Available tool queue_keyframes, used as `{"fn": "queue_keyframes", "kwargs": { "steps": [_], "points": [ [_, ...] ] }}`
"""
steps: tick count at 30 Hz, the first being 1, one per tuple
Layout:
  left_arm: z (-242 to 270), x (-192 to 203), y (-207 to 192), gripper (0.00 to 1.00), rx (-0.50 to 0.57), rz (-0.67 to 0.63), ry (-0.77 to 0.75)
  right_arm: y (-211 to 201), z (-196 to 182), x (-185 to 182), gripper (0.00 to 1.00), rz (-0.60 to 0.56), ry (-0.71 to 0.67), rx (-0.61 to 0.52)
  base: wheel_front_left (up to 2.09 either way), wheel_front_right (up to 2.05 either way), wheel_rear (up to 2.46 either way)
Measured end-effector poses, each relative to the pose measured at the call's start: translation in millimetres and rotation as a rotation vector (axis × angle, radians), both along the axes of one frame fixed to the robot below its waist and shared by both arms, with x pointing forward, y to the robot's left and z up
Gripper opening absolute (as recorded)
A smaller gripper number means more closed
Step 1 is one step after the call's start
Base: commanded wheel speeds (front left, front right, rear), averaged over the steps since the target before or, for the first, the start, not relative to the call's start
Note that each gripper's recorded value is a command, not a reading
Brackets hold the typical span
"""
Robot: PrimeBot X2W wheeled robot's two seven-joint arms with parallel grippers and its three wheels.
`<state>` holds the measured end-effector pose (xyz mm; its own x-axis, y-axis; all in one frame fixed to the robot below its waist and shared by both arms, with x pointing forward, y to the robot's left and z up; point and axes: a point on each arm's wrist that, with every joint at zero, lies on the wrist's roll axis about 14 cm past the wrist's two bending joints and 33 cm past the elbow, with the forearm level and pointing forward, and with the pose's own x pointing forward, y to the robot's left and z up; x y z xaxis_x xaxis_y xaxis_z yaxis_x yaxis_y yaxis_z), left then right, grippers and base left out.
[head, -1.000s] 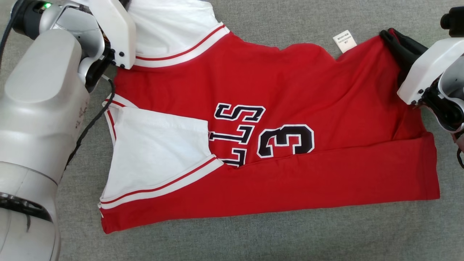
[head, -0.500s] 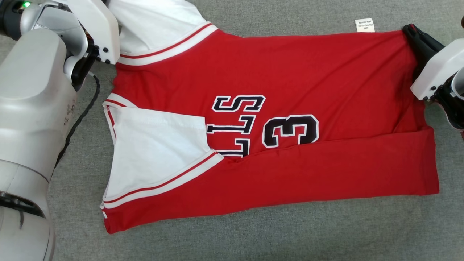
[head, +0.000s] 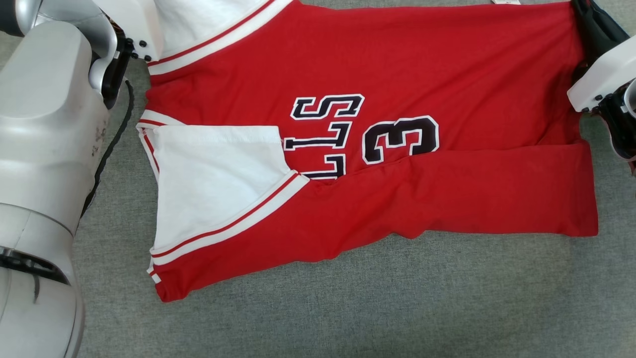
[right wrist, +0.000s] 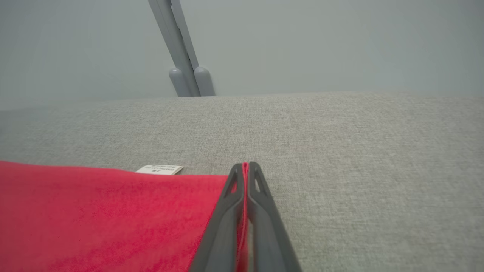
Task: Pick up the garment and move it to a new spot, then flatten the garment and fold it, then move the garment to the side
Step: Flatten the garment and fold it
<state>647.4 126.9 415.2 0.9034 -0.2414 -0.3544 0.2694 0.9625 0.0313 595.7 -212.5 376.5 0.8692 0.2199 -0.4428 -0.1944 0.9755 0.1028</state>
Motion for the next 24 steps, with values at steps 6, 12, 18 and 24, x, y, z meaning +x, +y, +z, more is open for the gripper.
{"fn": "queue_keyframes", "kwargs": {
  "steps": [6,12,18,24],
  "points": [
    [5.8,-3.5,-4.4,0.00,-0.009,-0.023,-0.017,6.6,15.7,3.7,0.00,0.014,-0.082,0.012,0.00,0.00,0.00],
    [29.2,-8.1,-5.5,0.00,-0.025,-0.044,-0.073,9.8,48.4,5.1,0.00,0.016,-0.169,0.052,0.00,0.00,0.00],
    [47.8,-23.2,-0.4,0.00,-0.040,-0.050,-0.111,17.3,67.1,-18.8,0.00,0.027,-0.220,0.129,0.00,0.00,0.00],
    [52.0,-56.0,-3.2,0.00,-0.064,-0.098,-0.082,10.6,71.1,-49.7,0.00,0.022,-0.217,0.144,0.00,0.00,0.00]
  ]
}}
